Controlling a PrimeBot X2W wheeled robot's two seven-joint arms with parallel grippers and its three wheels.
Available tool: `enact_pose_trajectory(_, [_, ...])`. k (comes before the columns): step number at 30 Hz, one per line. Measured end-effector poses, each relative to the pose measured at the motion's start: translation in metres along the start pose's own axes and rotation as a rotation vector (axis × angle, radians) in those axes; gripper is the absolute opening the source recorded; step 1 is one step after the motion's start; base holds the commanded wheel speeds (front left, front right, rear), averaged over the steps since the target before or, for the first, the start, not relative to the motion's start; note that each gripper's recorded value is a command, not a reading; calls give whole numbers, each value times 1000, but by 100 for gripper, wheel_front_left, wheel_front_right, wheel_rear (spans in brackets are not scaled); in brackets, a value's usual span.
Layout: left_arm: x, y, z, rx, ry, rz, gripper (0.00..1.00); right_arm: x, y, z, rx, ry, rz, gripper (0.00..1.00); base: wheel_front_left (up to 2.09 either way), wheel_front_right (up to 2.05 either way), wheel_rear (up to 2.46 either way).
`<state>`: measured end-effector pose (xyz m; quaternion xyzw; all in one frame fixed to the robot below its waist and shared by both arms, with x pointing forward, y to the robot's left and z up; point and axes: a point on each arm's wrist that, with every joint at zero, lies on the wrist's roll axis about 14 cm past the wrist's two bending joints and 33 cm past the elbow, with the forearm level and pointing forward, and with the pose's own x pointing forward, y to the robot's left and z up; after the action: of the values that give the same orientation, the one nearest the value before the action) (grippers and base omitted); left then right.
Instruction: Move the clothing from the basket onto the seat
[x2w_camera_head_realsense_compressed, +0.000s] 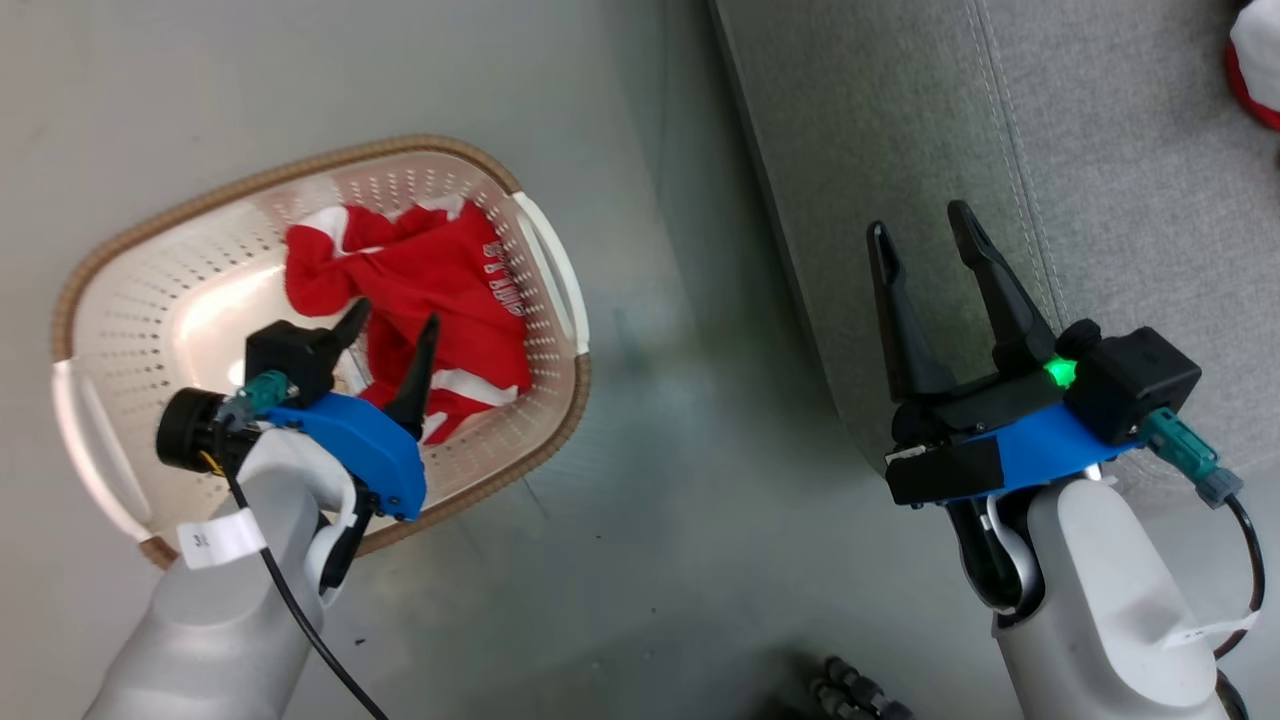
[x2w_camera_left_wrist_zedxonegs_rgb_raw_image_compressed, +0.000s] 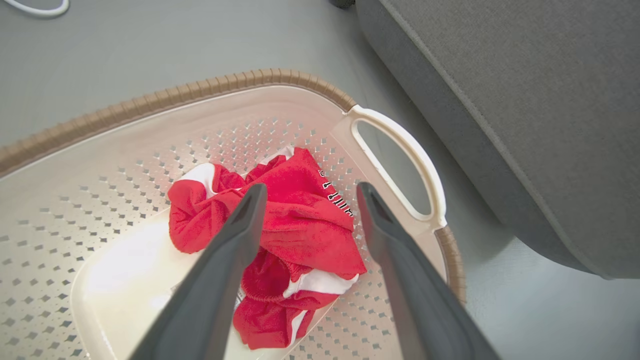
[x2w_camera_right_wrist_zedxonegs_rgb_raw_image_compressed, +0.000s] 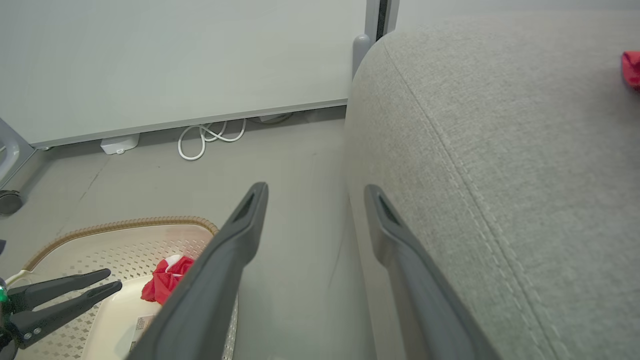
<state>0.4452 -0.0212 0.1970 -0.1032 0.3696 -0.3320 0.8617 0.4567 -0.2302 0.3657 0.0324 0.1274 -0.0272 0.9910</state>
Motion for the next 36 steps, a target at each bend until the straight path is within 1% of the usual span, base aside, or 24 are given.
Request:
enact_pose_trajectory(6, [25,7,-33,-78,95,2,100,2,-4,-9,-17,22,-4,100,0,0,0])
enact_pose_trajectory(11, [43,15,-46,-146,130,28,100,1,-6,-15,-17,39,-6,100,0,0,0])
enact_pose_trajectory(15, [55,24,-53,-181,149,79,100,0,-7,-17,-24,48,-9,100,0,0,0])
enact_pose_trajectory(19, [57,35,-62,-217,187,155,100,-1,-5,-20,-21,53,-5,100,0,0,0])
enact_pose_trajectory(23, [58,45,-67,-246,209,219,100,-2,-4,-24,-17,62,-3,100,0,0,0])
enact_pose_trajectory(27, [63,41,-67,-300,208,222,100,-1,-1,-28,-12,68,1,100,0,0,0])
enact_pose_trajectory(32, [70,44,-62,-325,195,217,100,-3,0,-37,-5,87,2,100,0,0,0])
enact_pose_trajectory(36, [72,49,-64,-345,202,235,100,-3,3,-42,2,96,7,100,0,0,0])
